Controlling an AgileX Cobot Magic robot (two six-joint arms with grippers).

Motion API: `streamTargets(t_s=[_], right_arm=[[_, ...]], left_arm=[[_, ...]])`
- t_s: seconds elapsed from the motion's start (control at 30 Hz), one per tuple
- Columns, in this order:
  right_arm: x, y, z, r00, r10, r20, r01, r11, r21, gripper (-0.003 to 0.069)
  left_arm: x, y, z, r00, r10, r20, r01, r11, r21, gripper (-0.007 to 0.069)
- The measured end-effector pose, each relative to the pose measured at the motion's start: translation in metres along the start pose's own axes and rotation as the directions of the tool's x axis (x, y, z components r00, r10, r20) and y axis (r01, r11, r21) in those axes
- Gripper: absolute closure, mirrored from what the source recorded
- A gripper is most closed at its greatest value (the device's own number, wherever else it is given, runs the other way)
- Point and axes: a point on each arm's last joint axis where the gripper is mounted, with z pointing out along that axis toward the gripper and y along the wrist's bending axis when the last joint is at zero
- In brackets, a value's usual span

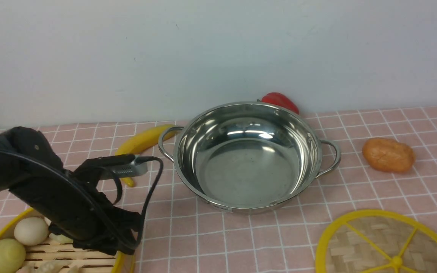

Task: Place the steamer in the pot on the pink tablecloth, and put the lid on the steamer.
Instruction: 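Grasp the rim of the steamer basket holding the buns with the left gripper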

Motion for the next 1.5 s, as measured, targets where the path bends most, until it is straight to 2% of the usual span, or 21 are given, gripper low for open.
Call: streamTargets(t_s=[0.17,0.37,0.7,0.83,1.0,1.17,1.5], right_arm=[[0.000,0.000,0.000,1.000,0.000,0.000,0.000,1.000,0.000,0.0416],[0.000,0.000,0.000,1.000,0.000,0.000,0.000,1.000,0.000,0.0416],[0.000,0.000,0.000,1.000,0.000,0.000,0.000,1.000,0.000,0.0416],[0.000,0.000,0.000,1.000,0.000,0.000,0.000,1.000,0.000,0.0416],[0.000,0.000,0.000,1.000,0.000,0.000,0.000,1.000,0.000,0.0416],[0.000,0.000,0.000,1.000,0.000,0.000,0.000,1.000,0.000,0.0416],[0.000,0.000,0.000,1.000,0.000,0.000,0.000,1.000,0.000,0.0416]], left_arm=[[-0.003,-0.013,0.005,0.999,0.028,0.027,-0.027,0.998,-0.055,0.0361],[-0.003,-0.010,0.006,0.999,-0.031,0.041,0.036,0.990,-0.136,0.0361],[-0.005,-0.010,0.007,0.997,-0.038,0.061,0.047,0.988,-0.144,0.0361],[-0.006,-0.007,0.019,0.998,-0.052,0.025,0.055,0.988,-0.146,0.0365],[-0.008,-0.006,0.024,0.998,-0.056,0.009,0.057,0.988,-0.143,0.0405],[-0.008,-0.008,0.024,0.999,-0.052,0.001,0.051,0.991,-0.127,0.0531],[-0.008,-0.007,0.009,0.992,0.074,-0.106,-0.092,0.981,-0.170,0.0597]])
